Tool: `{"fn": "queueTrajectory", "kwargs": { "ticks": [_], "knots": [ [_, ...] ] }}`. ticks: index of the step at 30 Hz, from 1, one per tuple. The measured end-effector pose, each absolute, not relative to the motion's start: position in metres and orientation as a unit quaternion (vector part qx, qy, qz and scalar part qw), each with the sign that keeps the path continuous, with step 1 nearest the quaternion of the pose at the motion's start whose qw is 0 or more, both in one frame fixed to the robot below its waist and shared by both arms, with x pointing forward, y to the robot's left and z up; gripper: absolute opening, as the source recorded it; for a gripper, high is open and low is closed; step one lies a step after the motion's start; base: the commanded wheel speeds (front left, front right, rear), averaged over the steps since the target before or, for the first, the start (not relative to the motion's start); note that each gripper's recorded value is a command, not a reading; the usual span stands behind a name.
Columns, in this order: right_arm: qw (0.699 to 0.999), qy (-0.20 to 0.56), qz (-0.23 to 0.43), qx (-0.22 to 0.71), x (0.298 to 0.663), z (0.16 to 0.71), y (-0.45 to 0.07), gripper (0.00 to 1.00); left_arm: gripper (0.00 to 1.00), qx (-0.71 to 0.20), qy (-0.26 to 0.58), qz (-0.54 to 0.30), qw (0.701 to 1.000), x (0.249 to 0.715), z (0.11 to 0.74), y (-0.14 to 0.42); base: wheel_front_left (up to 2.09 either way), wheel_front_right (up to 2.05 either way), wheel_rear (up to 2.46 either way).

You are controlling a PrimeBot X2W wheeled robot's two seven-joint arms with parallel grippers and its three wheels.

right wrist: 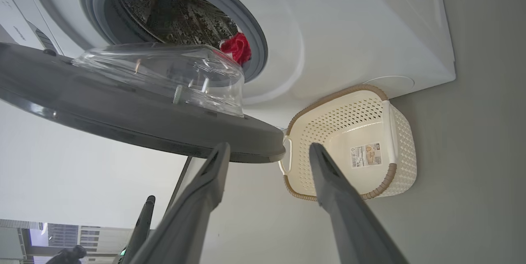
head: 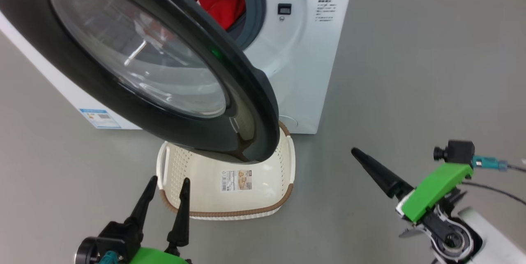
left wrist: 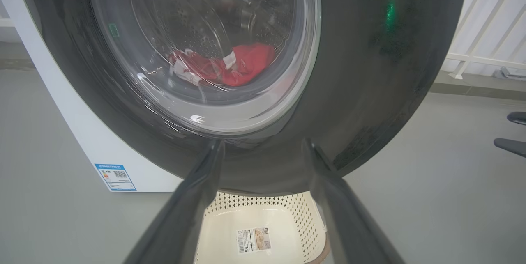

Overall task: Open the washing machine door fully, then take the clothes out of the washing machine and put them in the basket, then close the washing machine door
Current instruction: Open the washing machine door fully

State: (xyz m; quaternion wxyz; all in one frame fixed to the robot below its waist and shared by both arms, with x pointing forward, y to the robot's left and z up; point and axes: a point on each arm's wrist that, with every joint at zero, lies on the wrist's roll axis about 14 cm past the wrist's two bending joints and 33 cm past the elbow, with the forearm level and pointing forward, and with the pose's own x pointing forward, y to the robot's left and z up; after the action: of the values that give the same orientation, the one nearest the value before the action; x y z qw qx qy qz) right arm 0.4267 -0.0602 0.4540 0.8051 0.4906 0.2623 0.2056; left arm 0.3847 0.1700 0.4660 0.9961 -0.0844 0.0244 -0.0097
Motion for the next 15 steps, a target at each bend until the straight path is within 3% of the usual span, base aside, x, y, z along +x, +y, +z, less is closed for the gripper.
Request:
{"fn": "queueTrajectory", "kwargs": {
  "ticks": [10,15],
  "knots": [
    [0.828,0.233,0.106,0.499,0.397,0.425,-0.109,1.0,1.0,-0.084,0.022,-0.023,0.996,0.385,0.468,0.161,0.0,0.0,0.0],
    [0.853,0.192,0.064,0.481,0.392,0.421,-0.134,1.0,1.0,-0.085,0.02,-0.027,0.996,0.387,0.469,0.158,0.0,0.0,0.0]
  ]
}}
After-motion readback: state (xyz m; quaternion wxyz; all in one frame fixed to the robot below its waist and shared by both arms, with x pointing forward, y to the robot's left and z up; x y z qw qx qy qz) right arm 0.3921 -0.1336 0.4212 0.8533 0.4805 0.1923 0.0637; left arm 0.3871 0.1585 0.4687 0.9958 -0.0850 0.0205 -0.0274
